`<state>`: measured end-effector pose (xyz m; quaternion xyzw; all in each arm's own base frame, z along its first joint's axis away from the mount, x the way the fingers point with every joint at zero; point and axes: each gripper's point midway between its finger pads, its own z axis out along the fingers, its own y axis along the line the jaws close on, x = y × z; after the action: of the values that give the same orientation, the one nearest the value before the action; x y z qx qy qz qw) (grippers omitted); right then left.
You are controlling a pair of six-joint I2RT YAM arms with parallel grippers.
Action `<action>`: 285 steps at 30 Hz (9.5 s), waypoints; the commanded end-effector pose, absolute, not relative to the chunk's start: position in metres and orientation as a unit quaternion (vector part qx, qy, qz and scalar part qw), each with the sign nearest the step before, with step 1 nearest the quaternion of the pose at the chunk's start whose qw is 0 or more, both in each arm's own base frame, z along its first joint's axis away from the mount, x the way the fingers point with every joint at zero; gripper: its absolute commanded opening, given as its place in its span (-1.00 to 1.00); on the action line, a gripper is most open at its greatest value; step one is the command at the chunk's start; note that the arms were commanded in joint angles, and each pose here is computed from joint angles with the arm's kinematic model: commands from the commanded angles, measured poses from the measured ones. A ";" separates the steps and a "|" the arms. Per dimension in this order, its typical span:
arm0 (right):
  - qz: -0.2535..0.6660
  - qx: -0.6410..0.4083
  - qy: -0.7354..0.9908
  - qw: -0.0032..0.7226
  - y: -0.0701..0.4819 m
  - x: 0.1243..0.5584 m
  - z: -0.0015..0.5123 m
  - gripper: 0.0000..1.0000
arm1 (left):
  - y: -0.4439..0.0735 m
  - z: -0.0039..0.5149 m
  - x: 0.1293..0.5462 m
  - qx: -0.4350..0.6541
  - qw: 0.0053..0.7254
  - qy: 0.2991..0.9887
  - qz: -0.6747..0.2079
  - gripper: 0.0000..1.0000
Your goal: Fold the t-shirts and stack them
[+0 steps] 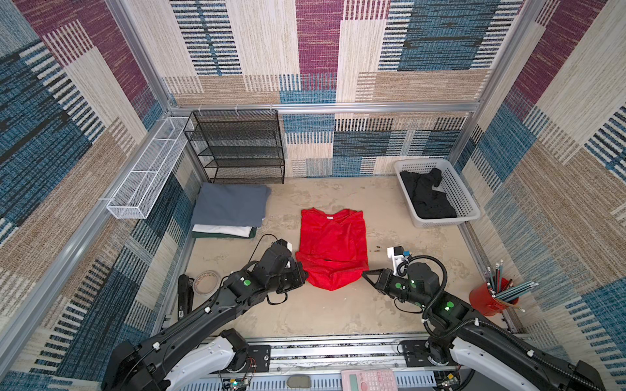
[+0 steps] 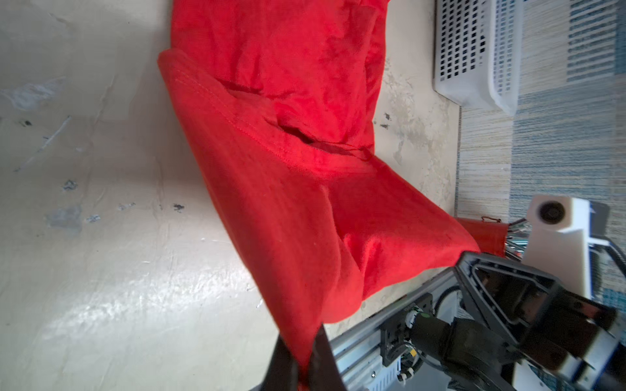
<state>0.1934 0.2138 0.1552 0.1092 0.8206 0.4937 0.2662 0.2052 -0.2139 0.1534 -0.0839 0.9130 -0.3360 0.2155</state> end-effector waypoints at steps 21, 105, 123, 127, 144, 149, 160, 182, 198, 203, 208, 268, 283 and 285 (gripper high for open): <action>0.486 0.141 0.801 0.320 0.210 0.217 0.212 -1.00 | -0.226 0.192 0.236 -0.082 0.251 0.896 -0.359 -1.00; 0.301 0.106 0.881 0.350 0.226 0.475 0.144 0.09 | -0.188 0.138 0.434 -0.179 0.196 0.872 -0.411 0.99; 0.196 0.049 0.921 0.334 0.198 0.498 0.111 0.31 | -0.164 0.138 0.420 -0.102 0.230 0.923 -0.292 0.97; 0.187 0.033 0.929 0.319 0.201 0.503 0.097 0.28 | -0.178 0.120 0.419 -0.091 0.203 0.928 -0.299 1.00; 0.246 0.009 0.930 0.274 0.225 0.494 0.068 0.06 | -0.209 0.094 0.423 -0.067 0.163 0.935 -0.306 0.50; 0.251 0.011 0.927 0.278 0.227 0.496 0.072 -0.40 | -0.208 0.091 0.425 -0.061 0.155 0.940 -0.297 0.27; 0.233 0.032 0.920 0.313 0.211 0.490 0.095 -1.00 | -0.211 0.090 0.429 -0.055 0.147 0.942 -0.297 -0.32; 0.241 0.101 0.880 0.397 0.178 0.455 0.154 -1.00 | -0.226 0.119 0.439 -0.055 0.164 0.920 -0.352 -0.91; 0.212 0.101 0.891 0.389 0.186 0.496 0.130 -0.71 | -0.213 0.107 0.456 -0.083 0.156 0.927 -0.331 -0.12; 0.193 0.097 0.896 0.388 0.184 0.505 0.124 0.41 | -0.189 0.128 0.460 -0.076 0.204 0.939 -0.266 0.50; 0.182 0.089 0.892 0.403 0.179 0.505 0.134 0.97 | -0.176 0.141 0.448 -0.073 0.225 0.941 -0.242 0.93; 0.354 0.023 0.860 0.368 0.191 0.361 0.147 0.97 | -0.176 0.106 0.451 0.023 0.167 0.980 -0.104 -1.00; 0.357 0.012 0.861 0.363 0.192 0.355 0.130 0.97 | -0.100 0.195 0.490 0.108 0.231 0.961 0.107 -1.00; 0.359 0.009 0.861 0.360 0.194 0.356 0.128 0.97 | -0.090 0.203 0.493 0.105 0.232 0.960 0.118 -1.00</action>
<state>0.3506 0.1893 0.1208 0.0219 0.8705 0.3495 0.3457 0.4962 -0.1143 0.1954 0.0872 0.9635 0.0607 0.2459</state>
